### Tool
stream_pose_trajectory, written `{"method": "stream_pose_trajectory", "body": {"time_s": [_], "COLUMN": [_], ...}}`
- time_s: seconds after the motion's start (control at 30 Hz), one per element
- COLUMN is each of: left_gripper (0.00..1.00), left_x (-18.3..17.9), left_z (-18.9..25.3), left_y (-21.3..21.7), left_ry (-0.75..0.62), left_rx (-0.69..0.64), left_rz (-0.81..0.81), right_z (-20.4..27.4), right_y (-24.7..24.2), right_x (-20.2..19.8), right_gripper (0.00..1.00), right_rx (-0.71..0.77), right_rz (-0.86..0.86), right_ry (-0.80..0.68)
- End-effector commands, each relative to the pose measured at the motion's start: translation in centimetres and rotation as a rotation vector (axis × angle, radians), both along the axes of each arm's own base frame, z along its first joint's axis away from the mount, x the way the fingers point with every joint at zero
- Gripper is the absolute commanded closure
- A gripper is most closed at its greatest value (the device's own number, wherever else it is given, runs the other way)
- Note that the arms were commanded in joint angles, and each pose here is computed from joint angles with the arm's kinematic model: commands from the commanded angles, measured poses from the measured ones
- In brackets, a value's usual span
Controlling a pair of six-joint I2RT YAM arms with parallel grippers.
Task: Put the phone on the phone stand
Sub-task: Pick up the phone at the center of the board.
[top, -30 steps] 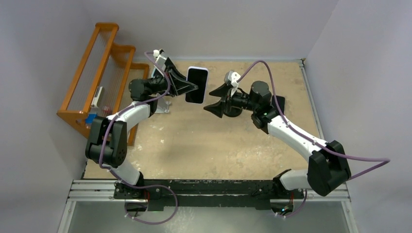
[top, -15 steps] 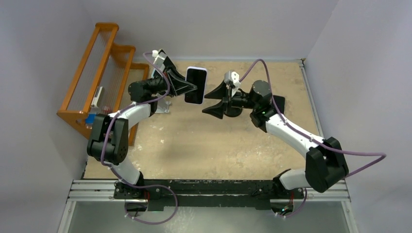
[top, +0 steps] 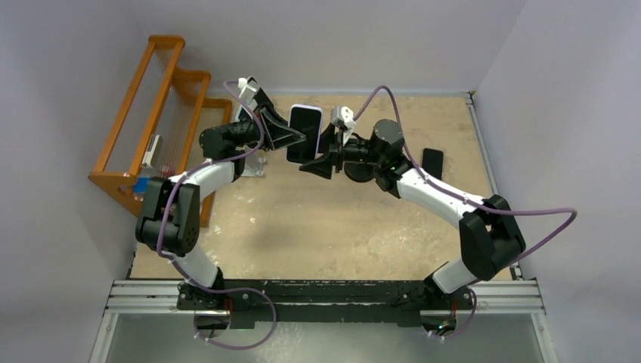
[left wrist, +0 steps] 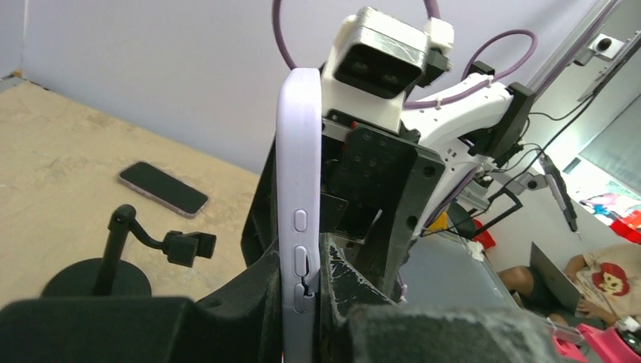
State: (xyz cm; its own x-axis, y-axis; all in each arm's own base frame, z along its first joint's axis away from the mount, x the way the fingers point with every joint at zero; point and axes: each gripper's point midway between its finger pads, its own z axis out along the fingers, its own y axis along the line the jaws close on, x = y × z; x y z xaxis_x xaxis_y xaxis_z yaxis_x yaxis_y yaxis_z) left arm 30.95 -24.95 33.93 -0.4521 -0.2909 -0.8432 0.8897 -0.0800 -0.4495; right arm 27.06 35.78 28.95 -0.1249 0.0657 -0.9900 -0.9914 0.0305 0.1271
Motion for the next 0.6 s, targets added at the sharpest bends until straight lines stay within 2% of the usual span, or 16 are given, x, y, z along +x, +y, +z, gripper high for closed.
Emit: {"method": "stream_pose_trajectory", "body": {"time_s": [0.0,0.07,0.1,0.2,0.3,0.33,0.37,0.57], "left_gripper": [1.00,1.00,1.00,0.75,0.56,0.44,0.39,0.38], "left_x": [-1.7,-1.7,-1.7,-1.6,-1.3,-1.3,-1.0,-0.5], "left_z": [3.1,3.1,3.1,3.0,2.9,2.9,2.9,3.6], "left_y": [0.4,0.4,0.4,0.6,1.6,2.0,2.6,3.5], "left_ry": [-0.180,-0.184,-0.186,-0.205,-0.201,-0.201,-0.199,-0.211], "left_rx": [-0.075,-0.064,-0.053,-0.015,0.019,0.026,0.031,0.068], "left_rz": [0.011,0.006,0.002,-0.010,-0.007,0.001,0.018,0.095], "right_z": [3.7,3.5,3.5,2.8,2.3,2.1,1.9,1.0], "right_y": [0.8,0.9,0.8,0.5,0.2,0.2,0.2,0.2], "right_x": [0.0,0.4,0.5,0.1,0.1,0.1,0.1,0.1], "right_gripper": [0.61,1.00,1.00,1.00,1.00,1.00,1.00,1.00], "right_rx": [0.066,0.058,0.054,0.029,0.008,-0.001,-0.009,-0.036], "right_rz": [0.012,-0.003,-0.012,-0.013,-0.026,-0.027,-0.027,-0.020], "right_ry": [-0.078,-0.067,-0.064,-0.048,-0.042,-0.042,-0.040,-0.032]}}
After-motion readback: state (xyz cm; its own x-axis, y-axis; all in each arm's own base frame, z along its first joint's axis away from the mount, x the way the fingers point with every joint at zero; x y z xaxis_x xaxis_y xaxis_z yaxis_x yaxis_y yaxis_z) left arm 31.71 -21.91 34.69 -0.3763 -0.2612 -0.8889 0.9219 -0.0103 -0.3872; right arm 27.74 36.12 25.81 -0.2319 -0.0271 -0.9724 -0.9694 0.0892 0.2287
